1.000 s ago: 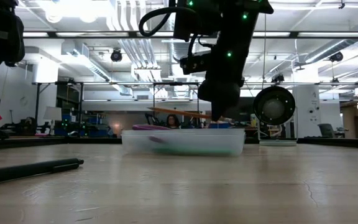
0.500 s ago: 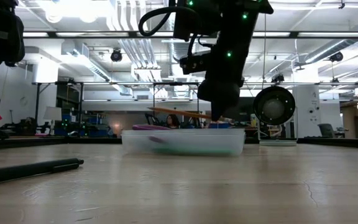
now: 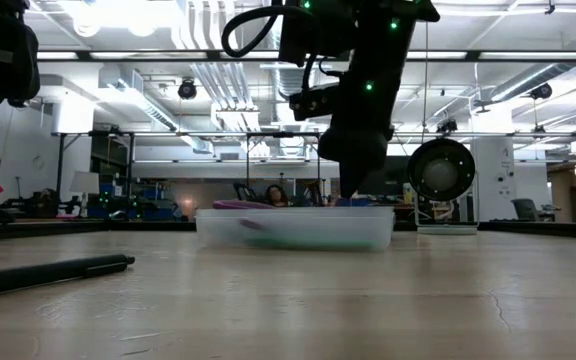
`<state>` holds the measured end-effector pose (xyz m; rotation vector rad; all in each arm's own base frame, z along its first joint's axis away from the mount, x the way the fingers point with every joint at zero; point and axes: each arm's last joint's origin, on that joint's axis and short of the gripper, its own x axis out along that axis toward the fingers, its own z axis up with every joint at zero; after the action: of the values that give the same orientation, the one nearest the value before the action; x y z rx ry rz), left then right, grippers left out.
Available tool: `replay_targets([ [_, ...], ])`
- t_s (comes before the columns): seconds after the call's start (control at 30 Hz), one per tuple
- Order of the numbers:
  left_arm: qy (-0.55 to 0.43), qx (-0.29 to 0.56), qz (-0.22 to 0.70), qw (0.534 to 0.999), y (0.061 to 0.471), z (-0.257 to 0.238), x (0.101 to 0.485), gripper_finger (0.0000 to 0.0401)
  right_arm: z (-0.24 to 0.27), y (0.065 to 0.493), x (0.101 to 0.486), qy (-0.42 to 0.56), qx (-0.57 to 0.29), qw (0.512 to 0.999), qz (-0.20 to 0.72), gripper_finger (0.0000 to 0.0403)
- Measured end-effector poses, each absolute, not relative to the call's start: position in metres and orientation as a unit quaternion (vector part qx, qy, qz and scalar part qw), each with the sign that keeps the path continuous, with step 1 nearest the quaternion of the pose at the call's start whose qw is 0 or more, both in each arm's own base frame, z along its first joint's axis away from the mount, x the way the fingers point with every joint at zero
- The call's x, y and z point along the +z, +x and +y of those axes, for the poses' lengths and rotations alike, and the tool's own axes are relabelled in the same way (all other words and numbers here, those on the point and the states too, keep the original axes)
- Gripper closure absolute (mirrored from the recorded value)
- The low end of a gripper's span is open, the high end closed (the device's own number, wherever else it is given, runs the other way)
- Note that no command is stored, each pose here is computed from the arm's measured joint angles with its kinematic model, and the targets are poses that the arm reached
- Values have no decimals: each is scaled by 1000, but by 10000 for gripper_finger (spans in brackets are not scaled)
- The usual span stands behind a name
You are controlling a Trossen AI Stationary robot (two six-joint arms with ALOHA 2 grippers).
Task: Pick & place school supplies into a supply box
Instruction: Put the black pen into the supply box
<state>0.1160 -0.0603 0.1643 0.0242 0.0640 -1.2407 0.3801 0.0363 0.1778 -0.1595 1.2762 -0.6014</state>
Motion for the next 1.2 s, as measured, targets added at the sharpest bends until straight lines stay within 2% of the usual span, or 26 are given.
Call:
replay_targets([
  [0.33,11,-581,30,813,116,-60,164,296,33,381,178,-77,-274,758,587,306],
  [0.5,11,-581,30,813,116,-60,164,296,26,384,182,-66,-279,768,572,307],
  [0.7,11,-581,30,813,116,-60,164,296,9,386,193,-114,-248,768,579,315],
  [0.8,11,-581,30,813,116,-60,164,296,9,385,196,-84,-268,772,570,320],
  [0.93,11,-581,30,813,116,-60,164,296,19,381,189,-93,-259,772,573,326],
  [1.07,11,-581,30,813,116,-60,164,296,35,372,183,-111,-233,795,548,331],
  [1.2,11,-581,30,813,116,-60,164,296,48,350,189,-121,-179,855,472,328],
])
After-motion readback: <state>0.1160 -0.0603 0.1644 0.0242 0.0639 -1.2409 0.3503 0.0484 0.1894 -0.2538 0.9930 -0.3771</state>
